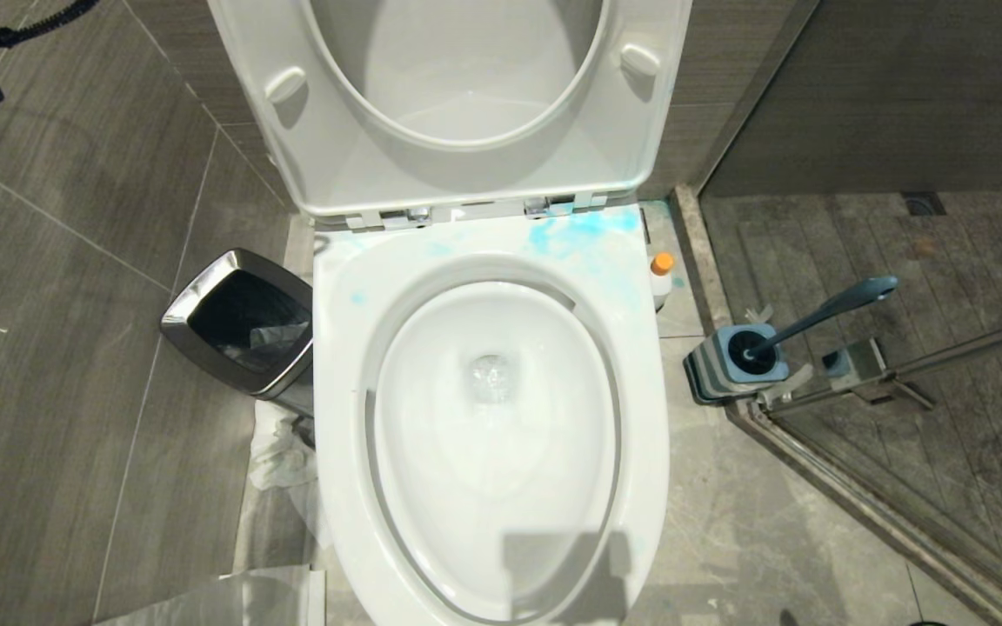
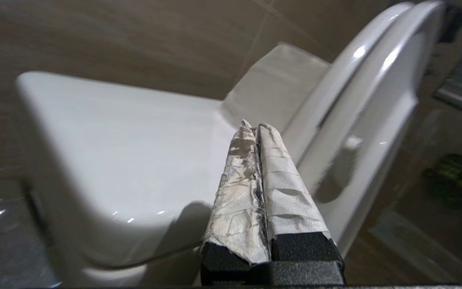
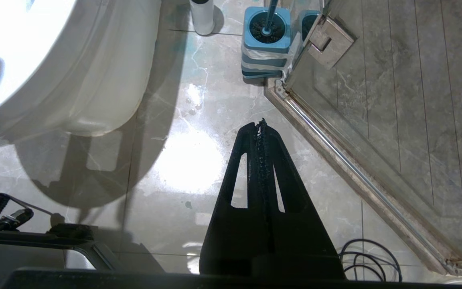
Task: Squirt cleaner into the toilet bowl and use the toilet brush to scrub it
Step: Close the toilet lid
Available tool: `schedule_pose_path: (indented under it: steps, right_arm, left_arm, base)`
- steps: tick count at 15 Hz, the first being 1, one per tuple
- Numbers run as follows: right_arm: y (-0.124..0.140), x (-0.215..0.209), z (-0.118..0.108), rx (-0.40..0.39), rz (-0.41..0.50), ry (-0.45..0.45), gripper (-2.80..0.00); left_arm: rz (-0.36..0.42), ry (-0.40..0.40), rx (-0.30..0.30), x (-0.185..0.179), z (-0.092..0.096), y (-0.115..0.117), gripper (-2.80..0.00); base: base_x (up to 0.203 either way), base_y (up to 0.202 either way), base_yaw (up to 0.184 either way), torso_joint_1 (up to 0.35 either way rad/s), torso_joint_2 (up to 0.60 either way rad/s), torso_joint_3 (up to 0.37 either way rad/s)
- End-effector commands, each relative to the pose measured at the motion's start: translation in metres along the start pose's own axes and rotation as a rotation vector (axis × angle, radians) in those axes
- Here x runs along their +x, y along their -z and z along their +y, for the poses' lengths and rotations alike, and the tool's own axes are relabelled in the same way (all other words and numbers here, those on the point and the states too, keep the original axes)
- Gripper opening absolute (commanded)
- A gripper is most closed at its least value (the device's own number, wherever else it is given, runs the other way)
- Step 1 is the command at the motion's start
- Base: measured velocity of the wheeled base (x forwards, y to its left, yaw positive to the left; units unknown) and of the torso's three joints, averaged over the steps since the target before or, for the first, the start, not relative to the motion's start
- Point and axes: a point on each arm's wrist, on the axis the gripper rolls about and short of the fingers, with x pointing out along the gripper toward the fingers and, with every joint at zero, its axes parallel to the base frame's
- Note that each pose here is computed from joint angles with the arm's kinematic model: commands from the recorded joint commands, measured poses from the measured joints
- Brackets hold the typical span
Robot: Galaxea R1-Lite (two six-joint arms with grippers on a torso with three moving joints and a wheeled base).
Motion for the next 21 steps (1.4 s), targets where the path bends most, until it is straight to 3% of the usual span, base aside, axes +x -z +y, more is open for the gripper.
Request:
schedule_pose_path:
  steps: [1,3,7,12,16,19,21]
  right_arm:
    - [0.000,0.000,0.000,0.000,0.001,-0.001,-2.80]
    - [0.000,0.000,0.000,0.000,0.001,-0.001,-2.80]
    - [0.000,0.000,0.000,0.000,0.001,-0.001,-2.80]
    - [0.000,0.000,0.000,0.000,0.001,-0.001,-2.80]
    - [0.000,0.000,0.000,0.000,0.001,-0.001,-2.80]
    - [0.000,0.000,0.000,0.000,0.001,-0.001,-2.80]
    - [0.000,0.000,0.000,0.000,0.001,0.001,-2.80]
  left_arm:
    - [0.040,-0.091,-0.003,0.000,0.005,0.006,-2.80]
    - [0.048,-0.114,-0.010,0.000,0.005,0.007,-2.80]
    - [0.059,-0.085,-0.049,0.004,-0.002,0.009,-2.80]
    - [0.095,0.000,-0.293,0.005,-0.013,0.003,-2.80]
    - [0.250,-0.051,-0.481,-0.010,-0.028,-0.006,-2.80]
    - [0.406,-0.171,-0.611,-0.036,-0.047,-0.005,-2.80]
    - [0.573,-0.295,-0.716,-0.070,-0.069,0.000,-2.80]
  base:
    - [0.000,0.000,0.000,0.000,0.00,0.000]
    - [0.000,0.000,0.000,0.000,0.00,0.000]
    - [0.000,0.000,0.000,0.000,0.00,0.000]
    - [0.000,0.000,0.000,0.000,0.00,0.000]
    - [0.000,0.000,0.000,0.000,0.00,0.000]
    - [0.000,0.000,0.000,0.000,0.00,0.000]
    - [0.000,0.000,0.000,0.000,0.00,0.000]
